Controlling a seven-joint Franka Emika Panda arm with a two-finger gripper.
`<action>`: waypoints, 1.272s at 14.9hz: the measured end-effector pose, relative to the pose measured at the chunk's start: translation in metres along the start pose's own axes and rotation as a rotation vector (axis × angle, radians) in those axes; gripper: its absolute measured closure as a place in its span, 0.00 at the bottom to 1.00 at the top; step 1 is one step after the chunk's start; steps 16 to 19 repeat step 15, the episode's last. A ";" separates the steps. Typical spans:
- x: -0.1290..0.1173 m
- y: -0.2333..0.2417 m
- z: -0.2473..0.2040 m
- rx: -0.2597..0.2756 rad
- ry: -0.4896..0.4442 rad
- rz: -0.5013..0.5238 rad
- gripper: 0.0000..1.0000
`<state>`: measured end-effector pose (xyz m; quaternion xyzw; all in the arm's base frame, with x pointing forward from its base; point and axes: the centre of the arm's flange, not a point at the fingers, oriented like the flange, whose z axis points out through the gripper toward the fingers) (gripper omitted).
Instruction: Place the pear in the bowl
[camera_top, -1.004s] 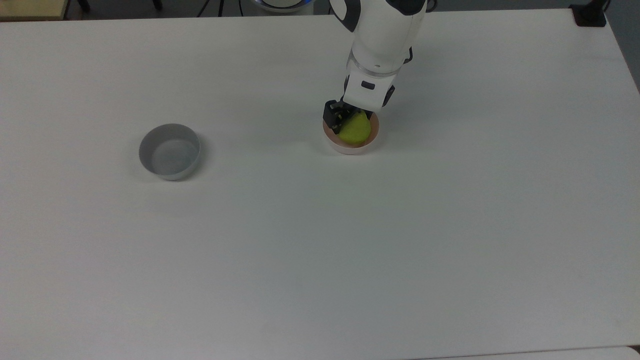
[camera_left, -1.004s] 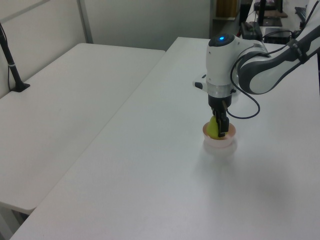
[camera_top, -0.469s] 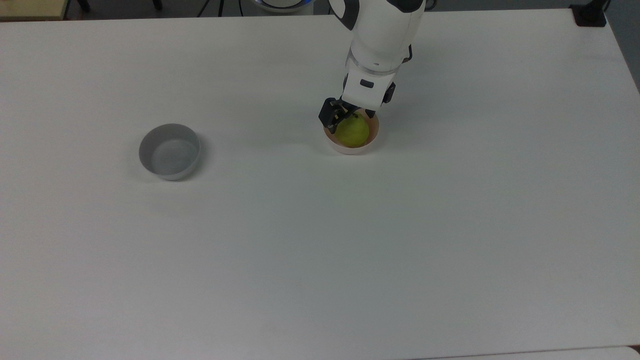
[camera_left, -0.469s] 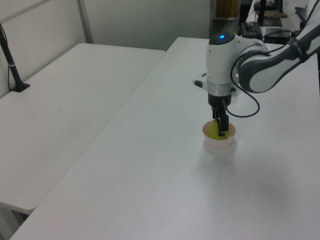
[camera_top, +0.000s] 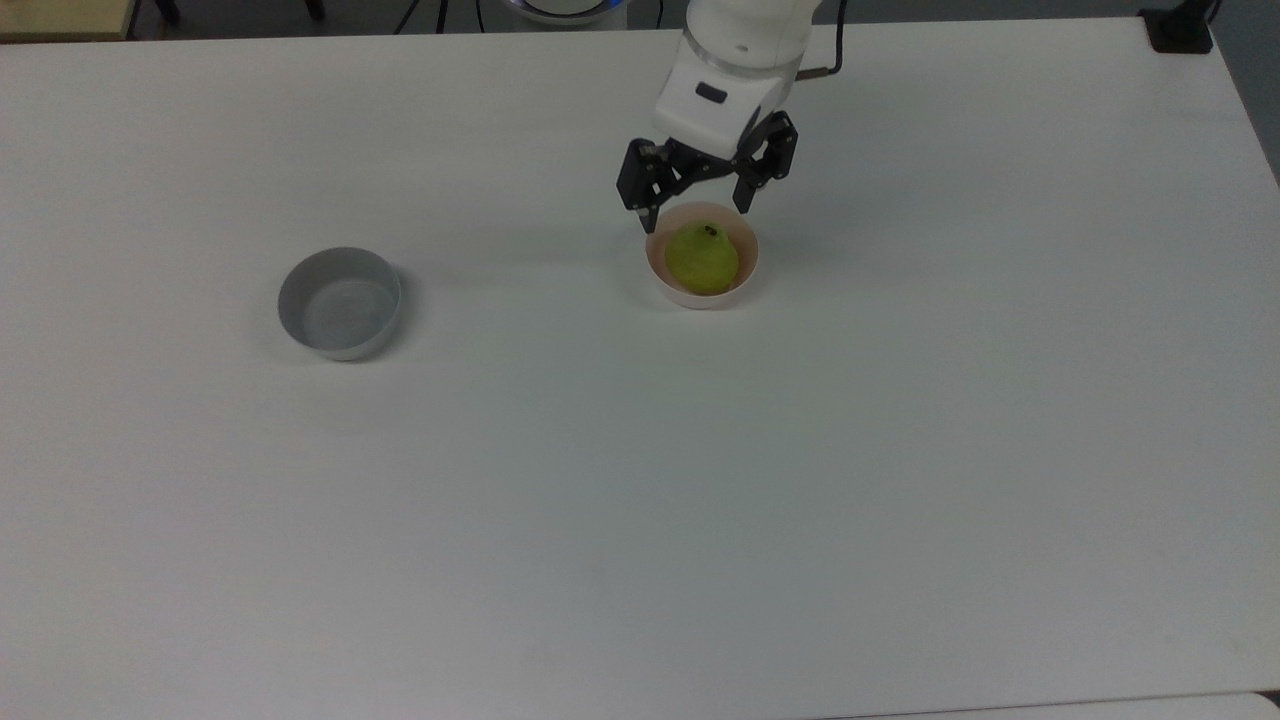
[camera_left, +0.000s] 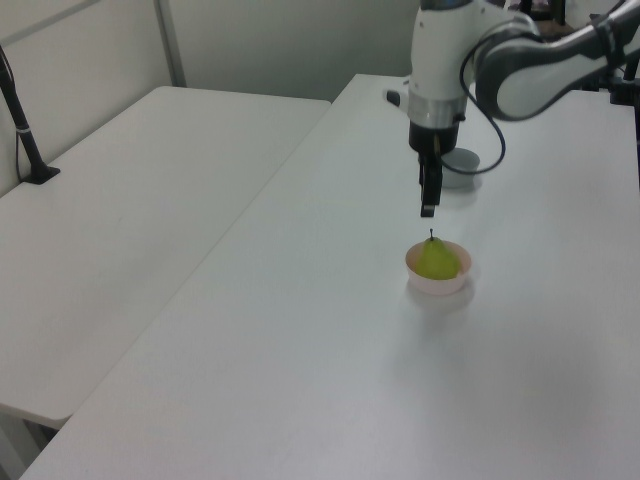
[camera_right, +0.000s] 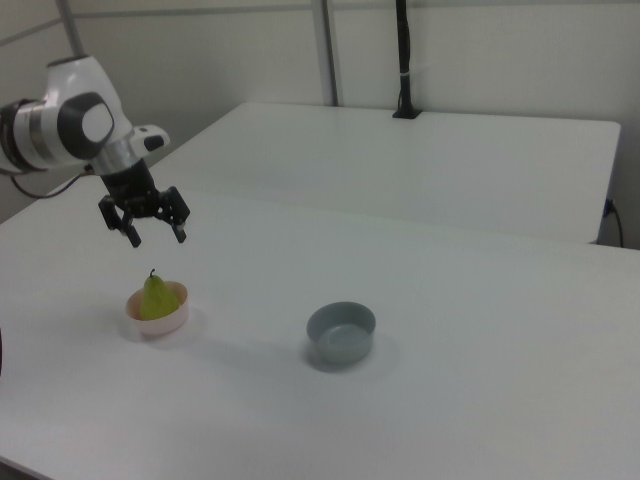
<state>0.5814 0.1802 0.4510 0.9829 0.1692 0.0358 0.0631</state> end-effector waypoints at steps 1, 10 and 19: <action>0.002 0.012 -0.017 -0.003 -0.001 0.045 0.00; -0.033 0.191 -0.085 0.002 -0.095 0.350 0.00; -0.051 0.220 -0.086 0.088 -0.119 0.405 0.00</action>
